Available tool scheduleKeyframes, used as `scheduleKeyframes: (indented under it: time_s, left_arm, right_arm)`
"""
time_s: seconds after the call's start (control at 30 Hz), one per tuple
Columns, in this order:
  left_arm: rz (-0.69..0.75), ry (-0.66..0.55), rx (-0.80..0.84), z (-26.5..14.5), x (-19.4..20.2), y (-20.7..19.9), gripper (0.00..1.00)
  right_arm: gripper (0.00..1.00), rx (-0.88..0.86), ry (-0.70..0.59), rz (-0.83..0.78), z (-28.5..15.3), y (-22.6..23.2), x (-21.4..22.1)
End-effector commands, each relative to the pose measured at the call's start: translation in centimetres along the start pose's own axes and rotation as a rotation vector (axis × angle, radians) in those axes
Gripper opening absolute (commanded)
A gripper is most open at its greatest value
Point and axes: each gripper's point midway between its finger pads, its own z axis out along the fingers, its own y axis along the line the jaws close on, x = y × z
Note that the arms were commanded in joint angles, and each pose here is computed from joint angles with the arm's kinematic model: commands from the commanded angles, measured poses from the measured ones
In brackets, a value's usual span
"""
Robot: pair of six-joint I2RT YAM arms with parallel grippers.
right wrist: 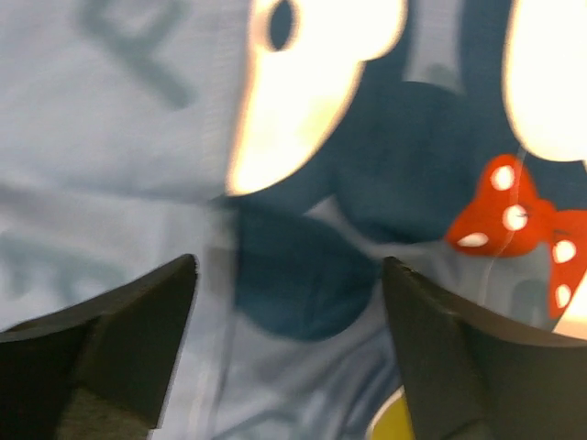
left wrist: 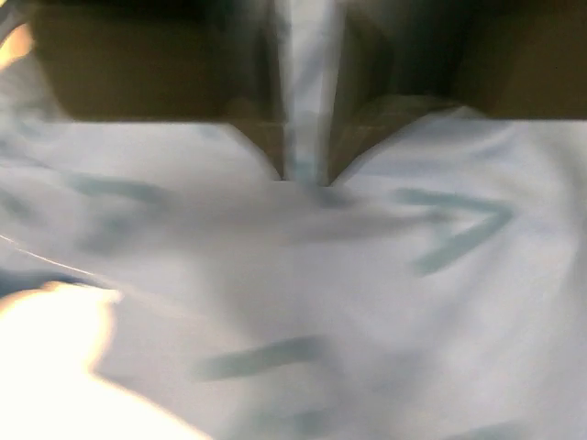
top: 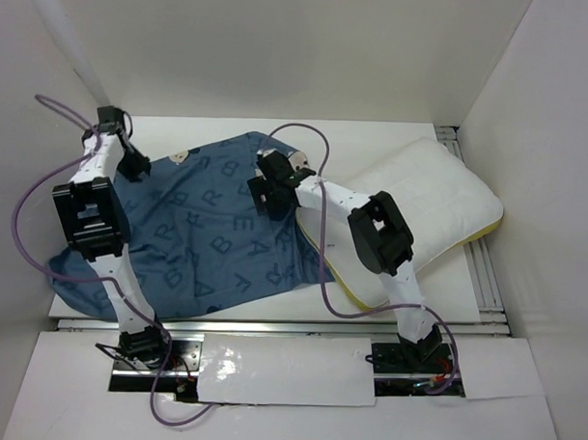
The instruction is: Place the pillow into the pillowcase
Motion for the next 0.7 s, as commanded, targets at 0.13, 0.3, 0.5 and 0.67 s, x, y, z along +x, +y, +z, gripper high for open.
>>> scheduleKeyframes:
  time_s: [0.13, 0.3, 0.5, 0.67]
  left_arm:
    - [0.297, -0.161, 0.21, -9.2, 0.5, -12.4, 0.68]
    - [0.439, -0.106, 0.265, -11.0, 7.2, -15.7, 0.7]
    - [0.588, 0.0, 0.316, -11.7, 16.9, -17.2, 0.68]
    - [0.653, 0.048, 0.31, -11.6, 21.6, -17.1, 0.67]
  right_arm:
    - [1.0, -0.099, -0.254, -0.004, -12.3, 2.7, -8.7]
    - [1.0, -0.027, -0.249, 0.04, -17.3, 0.4, -6.7]
    - [1.0, 0.137, -0.029, 0.046, -21.8, -4.3, 4.2]
    - [1.0, 0.145, 0.034, 0.059, -23.6, -6.5, 9.8]
